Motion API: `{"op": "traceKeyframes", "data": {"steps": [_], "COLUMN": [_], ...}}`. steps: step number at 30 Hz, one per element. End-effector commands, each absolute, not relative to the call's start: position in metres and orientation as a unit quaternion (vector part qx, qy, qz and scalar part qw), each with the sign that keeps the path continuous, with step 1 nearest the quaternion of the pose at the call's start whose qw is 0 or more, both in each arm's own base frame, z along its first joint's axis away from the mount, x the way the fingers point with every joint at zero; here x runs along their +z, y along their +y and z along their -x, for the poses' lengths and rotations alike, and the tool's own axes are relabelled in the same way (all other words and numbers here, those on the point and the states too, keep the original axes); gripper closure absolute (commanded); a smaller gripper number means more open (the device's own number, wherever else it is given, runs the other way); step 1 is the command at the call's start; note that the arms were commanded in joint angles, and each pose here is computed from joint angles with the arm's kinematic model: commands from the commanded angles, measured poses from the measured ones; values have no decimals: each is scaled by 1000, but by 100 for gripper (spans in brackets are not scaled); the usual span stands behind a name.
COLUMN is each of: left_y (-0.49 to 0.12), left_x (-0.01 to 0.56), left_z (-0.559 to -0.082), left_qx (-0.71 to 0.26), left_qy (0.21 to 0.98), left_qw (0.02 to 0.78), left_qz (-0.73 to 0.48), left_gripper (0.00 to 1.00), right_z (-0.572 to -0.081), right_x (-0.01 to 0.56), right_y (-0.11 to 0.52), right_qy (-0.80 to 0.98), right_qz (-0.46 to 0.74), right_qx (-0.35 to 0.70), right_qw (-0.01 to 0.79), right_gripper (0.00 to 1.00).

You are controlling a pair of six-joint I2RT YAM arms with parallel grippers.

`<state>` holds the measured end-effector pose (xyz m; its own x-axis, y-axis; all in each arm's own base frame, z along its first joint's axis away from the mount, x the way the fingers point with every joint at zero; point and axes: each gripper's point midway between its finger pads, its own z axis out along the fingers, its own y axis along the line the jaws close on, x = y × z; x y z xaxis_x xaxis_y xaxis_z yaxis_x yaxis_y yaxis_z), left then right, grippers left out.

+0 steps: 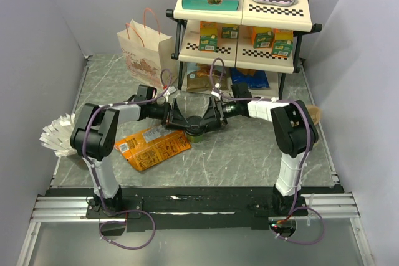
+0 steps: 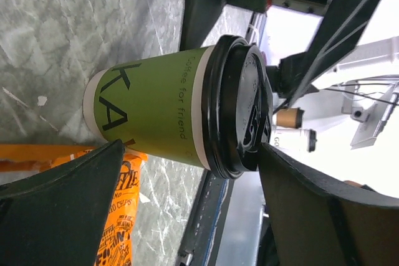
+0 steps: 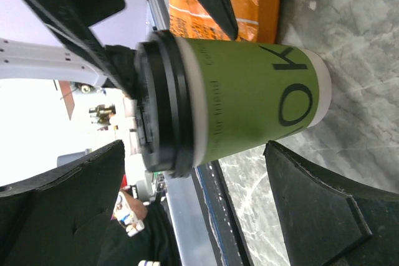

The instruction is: Pack the takeout coffee

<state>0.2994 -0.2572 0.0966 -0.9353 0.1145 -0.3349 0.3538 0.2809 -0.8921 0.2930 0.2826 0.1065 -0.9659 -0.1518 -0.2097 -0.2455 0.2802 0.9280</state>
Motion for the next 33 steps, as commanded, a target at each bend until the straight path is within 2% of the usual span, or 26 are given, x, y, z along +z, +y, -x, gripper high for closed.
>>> {"op": "traceKeyframes", "data": {"steps": [1, 10, 18, 28, 33], "left_y": [-261, -259, -257, -246, -240], "left_x": [95, 65, 26, -27, -51], "left_z": [-302, -302, -306, -327, -338], "left_qx": [-595, -588, -569, -487, -434], "left_qy": [781, 793, 811, 865, 894], "left_qw": [105, 86, 78, 92, 96], "left_qz": [-156, -134, -107, -75, -58], "left_gripper": [7, 11, 14, 19, 21], "right_z": [-288, -279, -271, -289, -291], "right_x": [99, 73, 47, 7, -19], "right_y": [289, 288, 277, 268, 259], "right_qy": [791, 794, 804, 848, 882], "right_qz": [142, 138, 159, 149, 119], "right_qx": [594, 592, 572, 506, 456], "right_qw": [30, 14, 36, 51, 25], "right_gripper": [2, 11, 19, 23, 24]}}
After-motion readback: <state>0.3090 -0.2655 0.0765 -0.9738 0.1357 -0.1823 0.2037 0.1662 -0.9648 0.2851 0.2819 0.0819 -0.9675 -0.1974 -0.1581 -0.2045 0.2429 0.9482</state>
